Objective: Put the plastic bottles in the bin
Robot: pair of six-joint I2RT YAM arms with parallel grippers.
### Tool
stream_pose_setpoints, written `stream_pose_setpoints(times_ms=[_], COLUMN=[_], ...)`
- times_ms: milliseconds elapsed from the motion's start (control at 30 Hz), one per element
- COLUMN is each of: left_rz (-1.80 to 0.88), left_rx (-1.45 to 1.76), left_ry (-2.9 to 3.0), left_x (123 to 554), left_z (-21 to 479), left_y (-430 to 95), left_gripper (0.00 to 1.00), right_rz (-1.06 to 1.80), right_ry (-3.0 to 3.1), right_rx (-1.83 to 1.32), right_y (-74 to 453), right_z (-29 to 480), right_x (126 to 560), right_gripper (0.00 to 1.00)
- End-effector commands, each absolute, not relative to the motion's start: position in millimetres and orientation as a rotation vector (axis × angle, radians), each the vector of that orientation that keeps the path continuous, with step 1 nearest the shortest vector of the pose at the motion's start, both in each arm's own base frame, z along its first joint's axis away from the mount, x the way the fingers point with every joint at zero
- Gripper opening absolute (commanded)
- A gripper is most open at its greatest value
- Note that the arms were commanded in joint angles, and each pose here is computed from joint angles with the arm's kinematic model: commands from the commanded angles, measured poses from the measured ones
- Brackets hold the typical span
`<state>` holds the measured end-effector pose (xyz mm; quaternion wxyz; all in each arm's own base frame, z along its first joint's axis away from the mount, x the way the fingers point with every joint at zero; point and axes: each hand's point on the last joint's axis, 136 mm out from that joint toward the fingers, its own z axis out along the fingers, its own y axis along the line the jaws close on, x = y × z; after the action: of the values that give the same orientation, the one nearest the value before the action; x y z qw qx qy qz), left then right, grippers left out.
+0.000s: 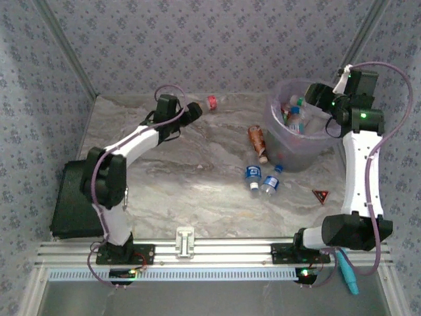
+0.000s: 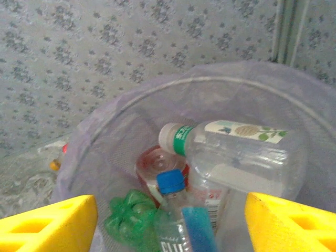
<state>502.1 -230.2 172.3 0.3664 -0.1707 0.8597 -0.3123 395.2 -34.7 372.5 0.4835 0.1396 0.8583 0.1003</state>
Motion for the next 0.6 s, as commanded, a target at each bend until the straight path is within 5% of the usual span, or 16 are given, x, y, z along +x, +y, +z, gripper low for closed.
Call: stream_pose_setpoints(times_ms=[0, 300, 567], left_rz=[-0.943, -1.145, -1.146], left_rx=[-0.538, -0.872, -0.953], left_ry=[2.09, 2.051, 2.1], left_x=[544, 610, 628], left_z=[199, 146, 111], left_y=[-241, -241, -249], left_gripper=[1.0, 0.97, 0.93], right_rz=[0.315, 0.312, 0.323], right_ry=[2.115, 2.134, 2.126], right_rx=[0.316, 0.291, 0.288], right_y=[-20, -15, -13], right_z=[362, 350, 350], right_x=[394, 386, 383], right_gripper=[0.76, 0.77, 0.77])
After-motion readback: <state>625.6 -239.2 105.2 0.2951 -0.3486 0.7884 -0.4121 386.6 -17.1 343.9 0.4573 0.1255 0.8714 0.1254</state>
